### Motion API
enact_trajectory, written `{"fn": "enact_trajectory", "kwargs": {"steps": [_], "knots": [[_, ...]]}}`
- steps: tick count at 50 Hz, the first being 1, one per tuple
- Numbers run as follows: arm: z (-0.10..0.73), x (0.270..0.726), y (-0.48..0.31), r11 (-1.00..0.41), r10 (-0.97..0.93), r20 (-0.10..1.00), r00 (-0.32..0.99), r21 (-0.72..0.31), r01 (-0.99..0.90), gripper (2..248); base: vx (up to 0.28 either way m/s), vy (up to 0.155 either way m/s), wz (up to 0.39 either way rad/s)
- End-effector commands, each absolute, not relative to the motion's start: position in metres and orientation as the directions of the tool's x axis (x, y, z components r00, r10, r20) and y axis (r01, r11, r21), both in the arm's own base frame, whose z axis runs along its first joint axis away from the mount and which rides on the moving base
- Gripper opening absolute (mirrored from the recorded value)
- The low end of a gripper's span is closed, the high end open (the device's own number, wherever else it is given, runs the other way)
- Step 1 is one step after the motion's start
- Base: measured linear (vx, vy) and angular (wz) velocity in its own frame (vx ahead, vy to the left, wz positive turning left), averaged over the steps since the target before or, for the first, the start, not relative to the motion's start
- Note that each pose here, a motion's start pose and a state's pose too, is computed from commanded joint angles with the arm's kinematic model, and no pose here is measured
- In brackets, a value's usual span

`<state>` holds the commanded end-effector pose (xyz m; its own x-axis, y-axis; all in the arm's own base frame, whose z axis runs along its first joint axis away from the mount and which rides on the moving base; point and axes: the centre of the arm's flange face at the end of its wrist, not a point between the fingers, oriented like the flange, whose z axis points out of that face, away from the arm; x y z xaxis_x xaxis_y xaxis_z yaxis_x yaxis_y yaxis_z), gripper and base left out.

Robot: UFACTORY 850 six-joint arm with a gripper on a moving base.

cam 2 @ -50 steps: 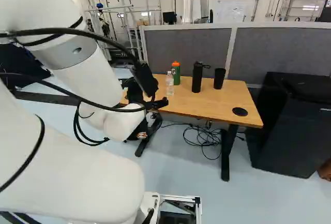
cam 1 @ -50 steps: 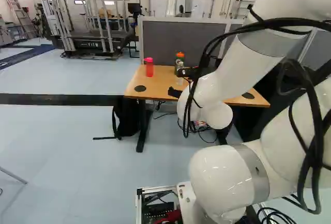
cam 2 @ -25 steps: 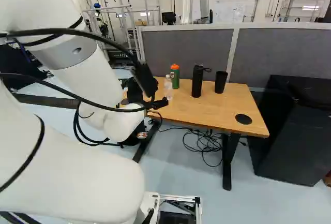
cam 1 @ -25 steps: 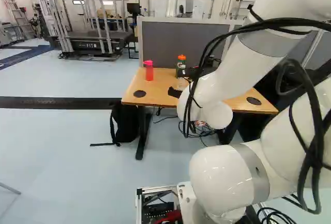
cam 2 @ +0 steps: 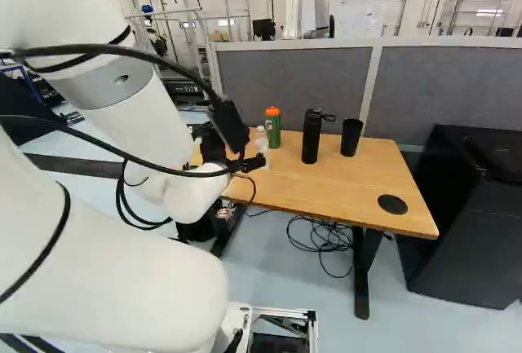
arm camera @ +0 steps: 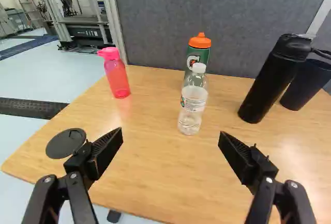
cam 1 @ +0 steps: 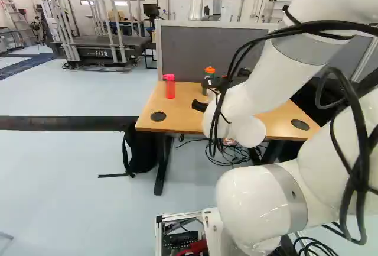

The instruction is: Pick up the green bottle from the table

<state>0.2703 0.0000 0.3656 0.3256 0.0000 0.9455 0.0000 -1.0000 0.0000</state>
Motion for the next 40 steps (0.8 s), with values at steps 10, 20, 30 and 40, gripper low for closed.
{"fn": "enact_trajectory", "kwargs": {"steps": [10, 20, 30, 40], "knots": [[0.366, 0.27, 0.0, -1.0, 0.0, 0.946, 0.326, 0.0, 0.0, 247, 0.162, 0.003, -0.013], [0.367, 0.278, 0.0, -1.0, 0.0, 0.944, 0.329, 0.0, 0.0, 247, 0.081, -0.001, -0.008], [0.367, 0.279, 0.0, -1.0, 0.0, 0.944, 0.33, 0.0, 0.0, 247, 0.0, 0.0, 0.0], [0.373, 0.286, -0.001, -1.0, -0.001, 0.949, 0.316, 0.0, -0.002, 247, 0.0, 0.0, 0.0]]}}
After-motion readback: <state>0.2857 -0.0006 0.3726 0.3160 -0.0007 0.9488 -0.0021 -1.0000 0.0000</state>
